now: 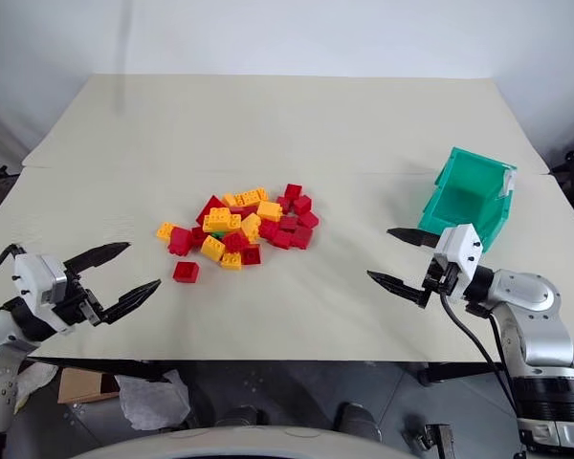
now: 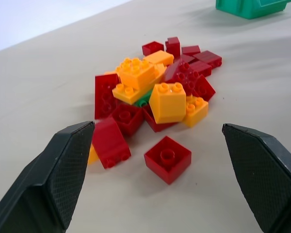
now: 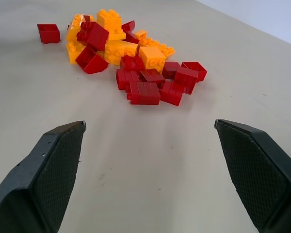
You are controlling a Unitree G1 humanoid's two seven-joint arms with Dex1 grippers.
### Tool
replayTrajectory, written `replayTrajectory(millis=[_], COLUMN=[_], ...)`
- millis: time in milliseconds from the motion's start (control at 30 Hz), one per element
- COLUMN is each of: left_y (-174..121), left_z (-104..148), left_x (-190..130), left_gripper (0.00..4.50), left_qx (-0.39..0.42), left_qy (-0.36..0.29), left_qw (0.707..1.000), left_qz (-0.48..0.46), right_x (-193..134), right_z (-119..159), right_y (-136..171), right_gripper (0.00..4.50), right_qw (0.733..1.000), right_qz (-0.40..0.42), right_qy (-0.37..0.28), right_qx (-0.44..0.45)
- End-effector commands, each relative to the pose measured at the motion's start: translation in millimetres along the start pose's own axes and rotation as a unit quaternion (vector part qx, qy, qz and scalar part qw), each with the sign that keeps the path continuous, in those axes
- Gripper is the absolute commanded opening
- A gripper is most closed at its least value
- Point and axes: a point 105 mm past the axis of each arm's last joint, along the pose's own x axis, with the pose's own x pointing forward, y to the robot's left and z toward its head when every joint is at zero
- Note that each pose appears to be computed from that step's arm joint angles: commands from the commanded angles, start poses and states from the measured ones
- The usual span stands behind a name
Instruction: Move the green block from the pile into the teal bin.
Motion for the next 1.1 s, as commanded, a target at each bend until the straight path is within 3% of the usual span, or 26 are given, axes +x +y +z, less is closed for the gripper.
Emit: replayTrajectory(millis=[33, 167, 567, 733, 833, 1100], left_y=[3.1, 6.0, 6.6, -7.7, -15.8, -35.8], left_z=[8.2, 7.6, -49.4, -48.3, -32.1, -6.4], left_x=[0.0, -6.8, -78.8, -68.9, -45.8, 18.9], left_gripper=[4.50, 4.50, 4.50, 4.50, 3.92, 1.37], left_qx=[0.018, -0.009, -0.099, -0.133, -0.151, -0.080], left_qy=[-0.010, -0.024, 0.041, 0.040, 0.019, 0.029], left_qw=[1.000, 0.999, 0.973, 0.976, 0.983, 0.994], left_qz=[0.009, 0.034, 0.203, 0.170, 0.104, -0.068], right_x=[-2.8, 1.2, 54.8, 54.9, 43.1, 31.8], right_z=[9.2, 11.0, 49.8, 50.5, 41.1, 34.8], right_y=[1.1, 6.9, 40.4, 46.1, 39.2, 33.6], right_gripper=[4.47, 4.47, 4.47, 4.47, 4.50, 4.50], right_qw=[1.000, 1.000, 0.988, 0.987, 0.991, 0.995], right_qz=[0.001, 0.014, 0.085, 0.101, 0.085, 0.057], right_qy=[-0.015, -0.025, -0.130, -0.123, -0.098, -0.079], right_qx=[-0.013, -0.005, 0.008, -0.006, -0.007, -0.010])
